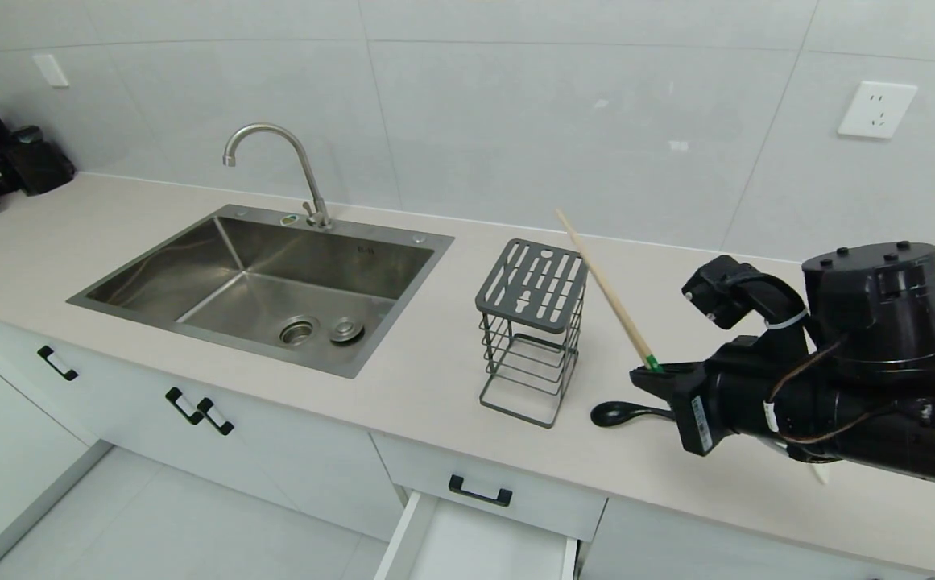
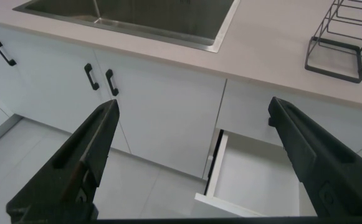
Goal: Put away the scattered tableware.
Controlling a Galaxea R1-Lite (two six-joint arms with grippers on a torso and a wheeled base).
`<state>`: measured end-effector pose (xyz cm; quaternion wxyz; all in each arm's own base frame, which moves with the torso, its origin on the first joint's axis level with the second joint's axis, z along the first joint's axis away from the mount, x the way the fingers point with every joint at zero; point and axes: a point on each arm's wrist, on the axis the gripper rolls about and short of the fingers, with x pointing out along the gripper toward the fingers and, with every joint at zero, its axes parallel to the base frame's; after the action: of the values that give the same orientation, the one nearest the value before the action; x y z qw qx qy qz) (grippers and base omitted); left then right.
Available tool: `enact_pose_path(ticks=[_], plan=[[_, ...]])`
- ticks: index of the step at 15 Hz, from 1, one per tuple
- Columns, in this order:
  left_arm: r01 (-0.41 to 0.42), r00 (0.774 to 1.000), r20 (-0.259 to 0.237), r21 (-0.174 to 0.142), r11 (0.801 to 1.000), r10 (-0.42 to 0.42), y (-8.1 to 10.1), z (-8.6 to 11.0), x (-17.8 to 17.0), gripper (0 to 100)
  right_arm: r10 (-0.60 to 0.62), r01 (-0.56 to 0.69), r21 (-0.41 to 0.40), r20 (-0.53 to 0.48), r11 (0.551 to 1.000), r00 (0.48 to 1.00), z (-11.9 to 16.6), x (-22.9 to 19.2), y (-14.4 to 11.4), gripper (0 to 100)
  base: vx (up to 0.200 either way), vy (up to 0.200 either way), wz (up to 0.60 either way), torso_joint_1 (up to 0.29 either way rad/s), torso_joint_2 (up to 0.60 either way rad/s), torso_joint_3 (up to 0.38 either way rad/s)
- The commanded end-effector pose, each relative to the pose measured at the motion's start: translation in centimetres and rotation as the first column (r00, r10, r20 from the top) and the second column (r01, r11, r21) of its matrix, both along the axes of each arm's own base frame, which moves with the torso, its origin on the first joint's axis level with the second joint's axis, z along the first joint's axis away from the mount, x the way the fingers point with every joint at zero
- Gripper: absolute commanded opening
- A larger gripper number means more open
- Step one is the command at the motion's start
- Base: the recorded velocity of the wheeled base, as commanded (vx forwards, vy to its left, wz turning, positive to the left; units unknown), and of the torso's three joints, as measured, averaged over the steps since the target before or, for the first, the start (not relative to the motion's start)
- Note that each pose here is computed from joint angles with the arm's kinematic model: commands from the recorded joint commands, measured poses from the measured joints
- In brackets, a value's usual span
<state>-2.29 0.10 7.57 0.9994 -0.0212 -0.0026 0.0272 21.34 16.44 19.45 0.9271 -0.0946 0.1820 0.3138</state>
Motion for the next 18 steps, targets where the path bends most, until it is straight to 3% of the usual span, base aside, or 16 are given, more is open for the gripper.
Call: enact_pose_path(ticks=[1, 3, 6, 8, 11, 12, 15, 18], plan=[[-0.001, 1.000, -0.001, -0.001, 1.000, 0.001, 0.0, 0.0, 0.0, 100, 0.070, -0.071, -0.008, -0.011, 0.997, 0.997, -0.4, -0.2, 1.4, 0, 0.000, 0.000, 0.00, 0.000, 0.00, 0.000], [0.001, 1.000, -0.001, -0.001, 1.000, -0.001, 0.0, 0.0, 0.0, 100, 0.088, -0.089, -0.010, -0.021, 0.996, 0.996, -0.7, 0.3, 2.0, 0, 0.000, 0.000, 0.00, 0.000, 0.00, 0.000], [0.002, 1.000, -0.001, -0.001, 1.000, -0.002, 0.0, 0.0, 0.0, 100, 0.282, -0.281, 0.026, -0.026, 0.959, 0.959, -0.4, -0.1, 2.9, 0, 0.000, 0.000, 0.00, 0.000, 0.00, 0.000], [0.001, 1.000, -0.001, -0.001, 1.000, -0.001, 0.0, 0.0, 0.0, 100, 0.311, -0.310, 0.033, -0.037, 0.950, 0.950, -0.6, 0.0, 3.1, 0, 0.000, 0.000, 0.00, 0.000, 0.00, 0.000], [0.001, 1.000, -0.002, -0.001, 1.000, -0.001, 0.0, 0.0, 0.0, 100, 0.401, -0.399, -0.160, -0.018, 0.903, 0.916, -3.4, 0.3, 3.4, 0, 0.000, 0.000, 0.00, 0.000, 0.00, 0.000], [0.002, 1.000, -0.001, -0.001, 1.000, -0.002, 0.0, 0.0, 0.0, 100, 0.420, -0.414, -0.191, -0.013, 0.890, 0.908, -3.8, 0.5, 3.6, 0, 0.000, 0.000, 0.00, 0.000, 0.00, 0.000], [0.001, 1.000, -0.002, -0.001, 1.000, -0.001, 0.0, 0.0, 0.0, 100, 0.445, -0.450, -0.189, -0.069, 0.873, 0.893, -5.4, 1.1, 4.2, 0, 0.000, 0.000, 0.00, 0.000, 0.00, 0.000], [0.002, 1.000, -0.001, -0.001, 1.000, -0.002, 0.0, 0.0, 0.0, 100, 0.577, -0.582, -0.198, -0.093, 0.788, 0.812, -6.5, 0.9, 4.6, 0, 0.000, 0.000, 0.00, 0.000, 0.00, 0.000]])
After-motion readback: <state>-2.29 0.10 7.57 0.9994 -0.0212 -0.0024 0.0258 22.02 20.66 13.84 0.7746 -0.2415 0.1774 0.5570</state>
